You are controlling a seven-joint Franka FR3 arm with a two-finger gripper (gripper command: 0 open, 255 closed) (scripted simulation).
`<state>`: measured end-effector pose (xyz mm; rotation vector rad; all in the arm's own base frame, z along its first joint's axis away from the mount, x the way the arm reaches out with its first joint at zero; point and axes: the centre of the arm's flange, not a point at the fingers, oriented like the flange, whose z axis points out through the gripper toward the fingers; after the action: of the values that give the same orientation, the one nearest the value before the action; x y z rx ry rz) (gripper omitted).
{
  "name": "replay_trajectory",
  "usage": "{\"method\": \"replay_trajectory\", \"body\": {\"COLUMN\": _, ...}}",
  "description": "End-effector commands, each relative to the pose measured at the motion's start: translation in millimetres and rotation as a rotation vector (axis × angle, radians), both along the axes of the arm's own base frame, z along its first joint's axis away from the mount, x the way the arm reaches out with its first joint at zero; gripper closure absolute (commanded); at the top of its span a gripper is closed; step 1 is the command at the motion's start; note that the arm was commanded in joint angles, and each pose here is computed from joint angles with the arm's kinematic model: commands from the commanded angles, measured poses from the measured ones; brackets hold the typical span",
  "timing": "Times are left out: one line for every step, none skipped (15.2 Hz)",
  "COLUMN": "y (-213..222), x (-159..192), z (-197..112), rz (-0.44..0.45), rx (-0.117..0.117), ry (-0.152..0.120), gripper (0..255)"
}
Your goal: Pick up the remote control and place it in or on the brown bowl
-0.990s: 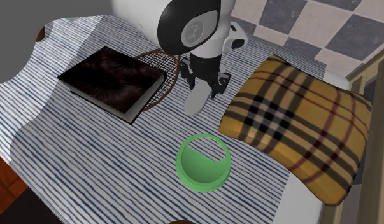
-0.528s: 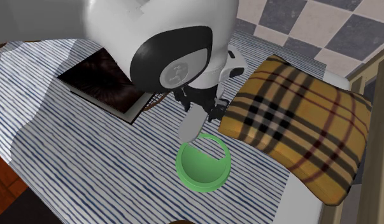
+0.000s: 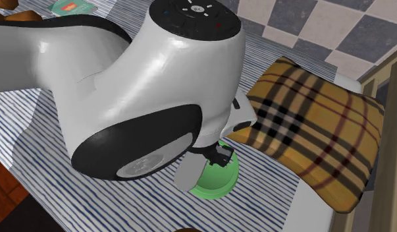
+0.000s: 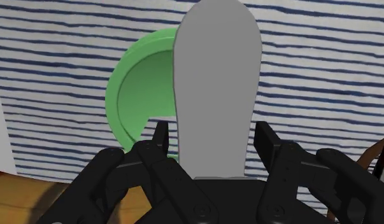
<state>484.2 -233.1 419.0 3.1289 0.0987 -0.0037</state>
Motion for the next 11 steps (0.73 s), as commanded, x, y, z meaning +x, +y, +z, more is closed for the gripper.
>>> {"method": "replay_trajectory", "body": {"y": -14.0, "x": -25.9, "z": 0.1, "rz": 0.001, "rx": 0.000, "ry": 0.000, "gripper": 255}}
{"method": "replay_trajectory", "body": {"y": -19.2, "x": -38.1, "z": 0.2, "rz": 0.001, "rx": 0.000, "ry": 0.000, "gripper": 255}}
{"method": "replay_trajectory", "body": {"y": -24.3, "x": -50.2, "z": 0.3, "rz": 0.001, "rx": 0.000, "ry": 0.000, "gripper": 255}}
{"method": "replay_trajectory", "body": {"y": -29.5, "x": -62.4, "z": 0.4, "rz": 0.001, "rx": 0.000, "ry": 0.000, "gripper": 255}}
{"method": "replay_trajectory", "body": {"y": -34.6, "x": -74.5, "z": 0.5, "rz": 0.001, "rx": 0.000, "ry": 0.000, "gripper": 255}}
{"method": "replay_trajectory", "body": {"y": -39.8, "x": -86.7, "z": 0.6, "rz": 0.001, "rx": 0.000, "ry": 0.000, "gripper": 255}}
{"method": "replay_trajectory", "body": {"y": -44.9, "x": -98.8, "z": 0.7, "rz": 0.001, "rx": 0.000, "ry": 0.000, "gripper": 255}}
{"method": "replay_trajectory", "body": {"y": -50.1, "x": -111.0, "z": 0.8, "rz": 0.001, "rx": 0.000, "ry": 0.000, "gripper": 255}}
{"method": "replay_trajectory", "body": {"y": -55.2, "x": -123.1, "z": 0.9, "rz": 0.001, "rx": 0.000, "ry": 0.000, "gripper": 255}}
{"method": "replay_trajectory", "body": {"y": -60.4, "x": -135.3, "z": 1.0, "rz": 0.001, "rx": 0.000, "ry": 0.000, "gripper": 255}}
{"method": "replay_trajectory", "body": {"y": -65.5, "x": -147.4, "z": 1.0, "rz": 0.001, "rx": 0.000, "ry": 0.000, "gripper": 255}}
